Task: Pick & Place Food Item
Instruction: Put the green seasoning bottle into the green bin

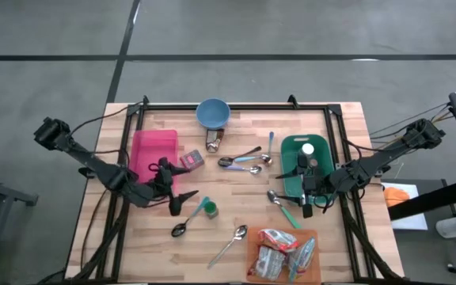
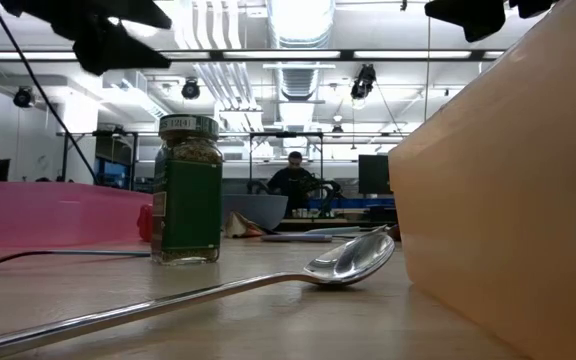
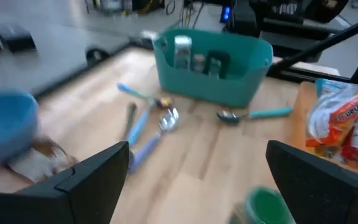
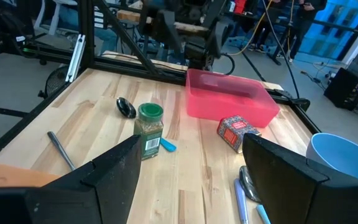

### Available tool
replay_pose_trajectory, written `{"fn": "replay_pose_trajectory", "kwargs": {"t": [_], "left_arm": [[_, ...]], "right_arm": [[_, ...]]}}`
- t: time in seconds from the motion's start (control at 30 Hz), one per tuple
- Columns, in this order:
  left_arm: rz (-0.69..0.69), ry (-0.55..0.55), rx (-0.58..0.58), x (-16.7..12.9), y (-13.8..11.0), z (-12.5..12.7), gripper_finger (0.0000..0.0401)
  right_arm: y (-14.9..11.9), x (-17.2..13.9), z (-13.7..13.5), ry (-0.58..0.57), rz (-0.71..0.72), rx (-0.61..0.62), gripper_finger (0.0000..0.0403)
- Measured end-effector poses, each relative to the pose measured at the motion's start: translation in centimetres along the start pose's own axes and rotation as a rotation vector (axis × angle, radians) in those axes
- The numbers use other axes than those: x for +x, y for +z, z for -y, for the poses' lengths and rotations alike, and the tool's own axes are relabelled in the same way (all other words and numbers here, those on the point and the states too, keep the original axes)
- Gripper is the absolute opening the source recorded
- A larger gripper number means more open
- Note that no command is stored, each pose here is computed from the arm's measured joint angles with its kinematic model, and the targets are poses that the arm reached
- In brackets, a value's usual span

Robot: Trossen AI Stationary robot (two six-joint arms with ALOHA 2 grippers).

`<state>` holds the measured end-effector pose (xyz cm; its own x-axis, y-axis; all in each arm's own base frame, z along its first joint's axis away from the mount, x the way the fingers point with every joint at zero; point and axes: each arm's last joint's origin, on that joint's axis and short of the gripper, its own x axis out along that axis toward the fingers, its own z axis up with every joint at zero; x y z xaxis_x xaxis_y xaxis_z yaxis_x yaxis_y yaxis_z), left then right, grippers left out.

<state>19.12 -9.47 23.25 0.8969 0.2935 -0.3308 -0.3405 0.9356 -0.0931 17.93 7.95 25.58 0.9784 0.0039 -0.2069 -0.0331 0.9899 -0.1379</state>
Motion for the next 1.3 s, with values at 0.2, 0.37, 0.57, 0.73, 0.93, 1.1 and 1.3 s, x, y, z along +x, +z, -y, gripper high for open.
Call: {"fn": "replay_pose_trajectory", "kwargs": {"t": [0.2,0.37,0.57,0.73,0.93,1.1,1.3], "left_arm": [[-0.063,-0.072,0.018,0.5,-3.4,2.6,0.0379],[-0.006,-0.085,0.072,-0.5,-6.1,5.4,0.0379],[0.07,0.046,0.056,0.1,-10.3,7.2,0.0379],[0.069,0.089,-0.018,1.5,-12.2,8.2,0.0379],[0.074,0.116,0.01,2.4,-13.2,9.4,0.0379],[0.068,0.134,-0.006,3.0,-13.8,9.5,0.0379],[0.034,0.161,-0.06,4.5,-14.6,8.9,0.0379]], "right_arm": [[0.0,0.0,0.0,0.0,0.0,0.0,0.0277],[0.0,0.0,0.0,0.0,0.0,0.0,0.0277],[0.0,0.0,0.0,0.0,0.0,0.0,0.0277],[0.0,0.0,0.0,0.0,0.0,0.0,0.0277],[0.0,0.0,0.0,0.0,0.0,0.0,0.0277],[0.0,0.0,0.0,0.0,0.001,0.0,0.0277],[0.0,0.0,0.0,0.0,0.001,0.0,0.0277]]}}
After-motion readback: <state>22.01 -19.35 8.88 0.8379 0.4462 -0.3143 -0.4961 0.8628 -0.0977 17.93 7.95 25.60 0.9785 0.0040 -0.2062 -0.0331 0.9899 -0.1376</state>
